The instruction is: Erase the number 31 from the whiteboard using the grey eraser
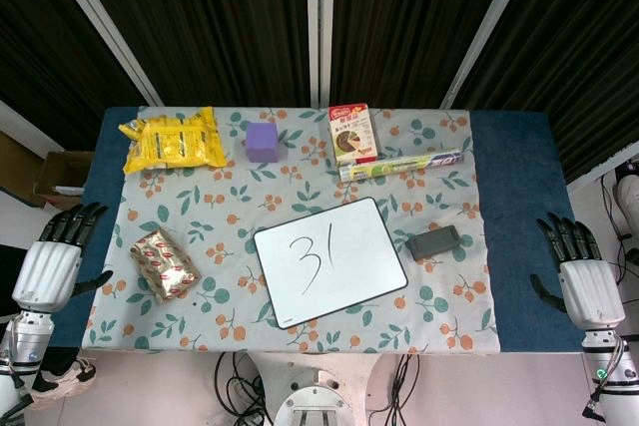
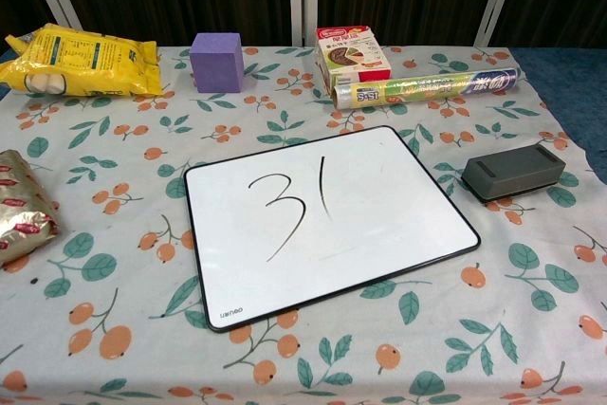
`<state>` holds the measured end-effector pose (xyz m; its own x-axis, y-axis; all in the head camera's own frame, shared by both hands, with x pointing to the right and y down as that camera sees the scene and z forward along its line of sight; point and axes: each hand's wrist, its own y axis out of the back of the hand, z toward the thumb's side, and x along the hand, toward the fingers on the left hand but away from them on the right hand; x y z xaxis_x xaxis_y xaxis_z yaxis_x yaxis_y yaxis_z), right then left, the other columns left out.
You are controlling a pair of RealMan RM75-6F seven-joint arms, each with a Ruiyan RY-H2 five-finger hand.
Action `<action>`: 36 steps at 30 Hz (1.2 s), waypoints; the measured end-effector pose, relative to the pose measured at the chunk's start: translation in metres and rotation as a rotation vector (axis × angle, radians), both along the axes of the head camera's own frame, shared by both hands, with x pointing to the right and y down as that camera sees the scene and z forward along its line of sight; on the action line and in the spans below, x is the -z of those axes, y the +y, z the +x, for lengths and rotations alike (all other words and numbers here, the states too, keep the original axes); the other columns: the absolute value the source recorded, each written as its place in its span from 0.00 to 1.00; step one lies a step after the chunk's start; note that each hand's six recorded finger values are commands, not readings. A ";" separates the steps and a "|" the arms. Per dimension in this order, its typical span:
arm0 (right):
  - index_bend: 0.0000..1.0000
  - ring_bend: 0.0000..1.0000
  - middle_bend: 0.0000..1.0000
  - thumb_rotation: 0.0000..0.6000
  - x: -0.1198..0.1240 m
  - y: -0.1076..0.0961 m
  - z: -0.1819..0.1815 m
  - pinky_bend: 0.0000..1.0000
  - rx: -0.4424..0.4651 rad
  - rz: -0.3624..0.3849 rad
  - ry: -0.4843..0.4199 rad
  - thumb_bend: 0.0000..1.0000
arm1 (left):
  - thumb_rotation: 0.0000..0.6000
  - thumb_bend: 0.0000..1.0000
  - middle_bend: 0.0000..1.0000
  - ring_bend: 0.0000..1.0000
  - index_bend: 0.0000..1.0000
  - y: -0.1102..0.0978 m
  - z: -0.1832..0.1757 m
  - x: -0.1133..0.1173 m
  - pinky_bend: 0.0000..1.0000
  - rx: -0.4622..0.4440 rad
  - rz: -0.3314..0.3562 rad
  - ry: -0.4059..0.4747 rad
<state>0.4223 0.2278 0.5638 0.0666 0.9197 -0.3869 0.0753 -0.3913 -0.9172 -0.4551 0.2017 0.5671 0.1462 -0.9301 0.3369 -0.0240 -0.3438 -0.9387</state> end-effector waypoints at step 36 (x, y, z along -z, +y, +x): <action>0.00 0.00 0.00 1.00 -0.068 -0.060 -0.062 0.00 0.282 -0.246 0.107 0.23 | 1.00 0.05 0.09 0.09 0.10 0.000 0.013 -0.001 0.17 -0.029 -0.011 0.022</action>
